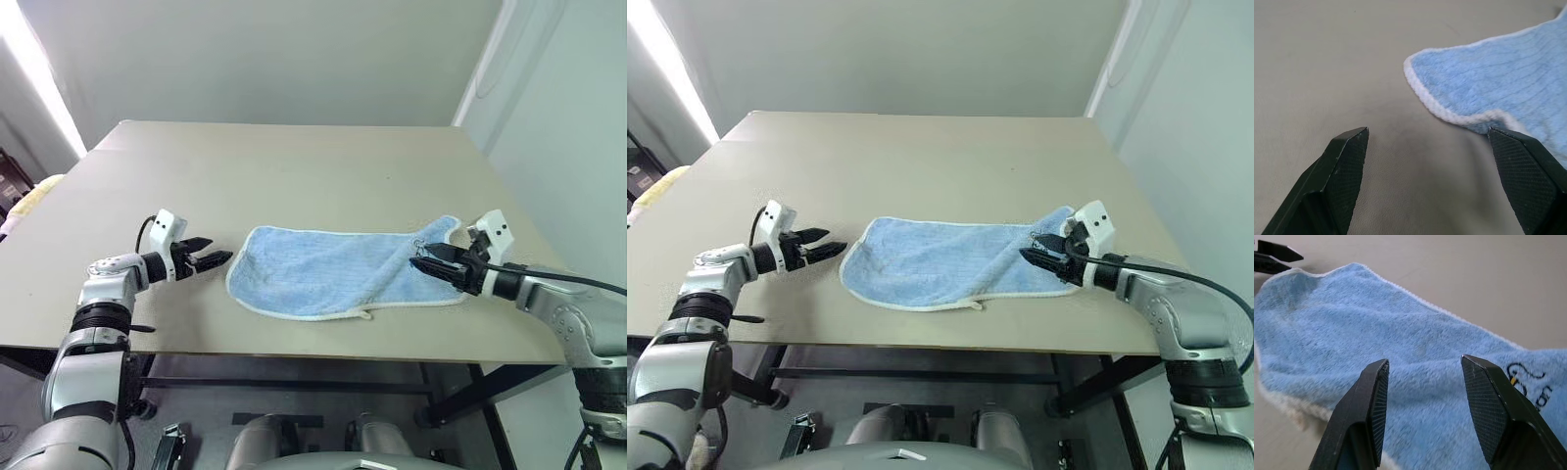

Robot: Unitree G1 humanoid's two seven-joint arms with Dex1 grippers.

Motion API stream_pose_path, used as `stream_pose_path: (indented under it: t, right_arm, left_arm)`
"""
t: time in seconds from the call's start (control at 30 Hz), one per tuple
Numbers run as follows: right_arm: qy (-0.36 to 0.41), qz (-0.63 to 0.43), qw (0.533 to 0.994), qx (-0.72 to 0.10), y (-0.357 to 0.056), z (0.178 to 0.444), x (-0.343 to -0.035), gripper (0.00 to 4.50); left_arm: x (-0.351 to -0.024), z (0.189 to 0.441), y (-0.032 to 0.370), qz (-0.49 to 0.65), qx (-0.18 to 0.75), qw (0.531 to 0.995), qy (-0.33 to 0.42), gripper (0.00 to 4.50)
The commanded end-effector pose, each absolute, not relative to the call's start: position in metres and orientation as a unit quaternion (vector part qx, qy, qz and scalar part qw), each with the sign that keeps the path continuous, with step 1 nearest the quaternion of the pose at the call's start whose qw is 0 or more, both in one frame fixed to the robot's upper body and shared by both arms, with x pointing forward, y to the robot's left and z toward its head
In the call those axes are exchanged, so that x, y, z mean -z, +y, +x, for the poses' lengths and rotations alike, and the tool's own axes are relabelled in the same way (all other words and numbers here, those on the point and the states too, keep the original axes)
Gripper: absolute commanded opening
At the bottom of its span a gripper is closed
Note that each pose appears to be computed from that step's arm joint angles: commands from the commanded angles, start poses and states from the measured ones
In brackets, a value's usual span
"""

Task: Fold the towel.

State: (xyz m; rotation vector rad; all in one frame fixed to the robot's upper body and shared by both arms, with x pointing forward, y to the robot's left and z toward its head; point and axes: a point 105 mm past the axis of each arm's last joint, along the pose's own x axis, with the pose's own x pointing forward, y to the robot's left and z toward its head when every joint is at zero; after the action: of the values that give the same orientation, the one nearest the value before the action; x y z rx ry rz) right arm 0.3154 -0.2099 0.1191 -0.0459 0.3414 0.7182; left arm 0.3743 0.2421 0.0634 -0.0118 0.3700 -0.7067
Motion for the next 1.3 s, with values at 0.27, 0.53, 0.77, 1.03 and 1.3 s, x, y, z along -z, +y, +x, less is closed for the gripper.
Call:
stream_pose_path:
  t: [0.27,0.53,0.77,1.03,1.3]
  right_arm:
    - [0.153,-0.027,0.923,-0.351,-0.206,0.326,-0.122,2.45]
    - [0.158,-0.027,0.925,-0.343,-0.205,0.309,-0.114,2.45]
    - [0.128,-0.053,0.938,-0.318,-0.224,0.303,-0.145,2.45]
    - [0.137,-0.056,0.945,-0.290,-0.236,0.310,-0.145,2.45]
    - [0.134,-0.050,0.935,-0.325,-0.204,0.327,-0.132,2.45]
  left_arm:
    - [-0.073,0.376,0.235,-0.006,0.360,0.920,0.151,4.12]
    - [-0.066,0.369,0.228,0.030,0.376,0.912,0.159,4.12]
    - [-0.085,0.363,0.227,0.063,0.416,0.893,0.157,4.12]
    - [-0.112,0.356,0.234,0.117,0.459,0.867,0.157,4.12]
    - [-0.112,0.318,0.253,0.165,0.478,0.841,0.192,4.12]
